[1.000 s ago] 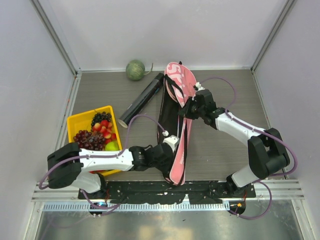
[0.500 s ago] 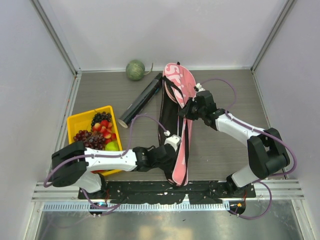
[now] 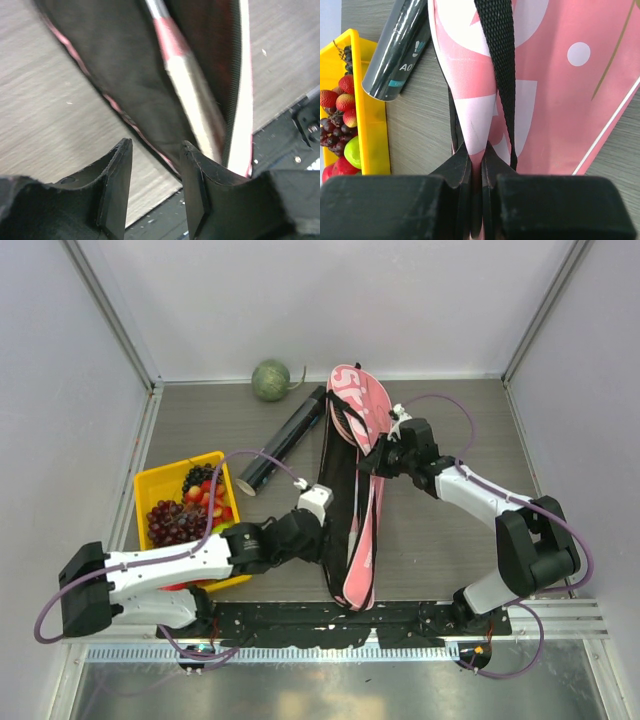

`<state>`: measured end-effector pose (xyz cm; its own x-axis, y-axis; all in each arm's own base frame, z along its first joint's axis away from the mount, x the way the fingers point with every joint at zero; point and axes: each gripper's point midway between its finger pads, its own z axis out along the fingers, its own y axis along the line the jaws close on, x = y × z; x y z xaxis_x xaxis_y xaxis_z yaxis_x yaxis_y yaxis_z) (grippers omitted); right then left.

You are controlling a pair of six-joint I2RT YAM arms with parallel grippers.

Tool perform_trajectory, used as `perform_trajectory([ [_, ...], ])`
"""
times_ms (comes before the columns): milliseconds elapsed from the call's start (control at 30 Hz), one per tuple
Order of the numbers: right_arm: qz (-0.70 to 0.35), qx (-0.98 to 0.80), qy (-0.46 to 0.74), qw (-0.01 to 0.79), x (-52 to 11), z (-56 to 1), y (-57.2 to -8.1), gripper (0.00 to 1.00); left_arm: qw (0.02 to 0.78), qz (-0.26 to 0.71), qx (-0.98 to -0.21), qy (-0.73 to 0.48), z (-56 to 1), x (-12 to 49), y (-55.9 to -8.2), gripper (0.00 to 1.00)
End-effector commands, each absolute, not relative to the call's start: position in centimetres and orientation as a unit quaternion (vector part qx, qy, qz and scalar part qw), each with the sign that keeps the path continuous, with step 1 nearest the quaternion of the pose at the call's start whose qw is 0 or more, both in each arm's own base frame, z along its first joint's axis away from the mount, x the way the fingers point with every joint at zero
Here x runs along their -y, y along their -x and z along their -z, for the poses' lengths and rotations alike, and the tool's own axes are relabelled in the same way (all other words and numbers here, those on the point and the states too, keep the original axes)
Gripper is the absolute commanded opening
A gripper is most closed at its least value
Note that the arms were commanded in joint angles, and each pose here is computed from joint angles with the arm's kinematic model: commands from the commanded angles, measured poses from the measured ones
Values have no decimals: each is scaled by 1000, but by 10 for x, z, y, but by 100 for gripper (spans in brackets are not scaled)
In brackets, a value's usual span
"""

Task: Pack up the badminton gear

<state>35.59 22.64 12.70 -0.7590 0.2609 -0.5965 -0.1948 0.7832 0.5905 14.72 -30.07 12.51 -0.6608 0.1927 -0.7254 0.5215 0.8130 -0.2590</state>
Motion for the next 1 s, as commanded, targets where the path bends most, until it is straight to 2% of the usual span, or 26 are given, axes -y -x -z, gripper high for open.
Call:
perform_trajectory([
  [0,-387,-827,57,403,-242,-177,-359,5,368,185,-895,-171,-120,260,-175,47],
  [200,-339,-854,114,379,-232,-165,-351,5,411,201,-878,-144,-155,244,-217,53],
  [400,-247,-870,163,395,-207,-176,-374,6,421,190,-878,-124,-169,238,-252,51],
  [633,-191,-874,295,336,-187,-165,-379,8,445,188,-871,-85,-203,217,-283,52],
  [800,-181,-842,365,355,-173,-179,-392,7,483,150,-859,-81,-245,191,-301,57],
  [967,-172,-795,453,366,-166,-186,-391,6,482,178,-858,10,-266,172,-313,63],
])
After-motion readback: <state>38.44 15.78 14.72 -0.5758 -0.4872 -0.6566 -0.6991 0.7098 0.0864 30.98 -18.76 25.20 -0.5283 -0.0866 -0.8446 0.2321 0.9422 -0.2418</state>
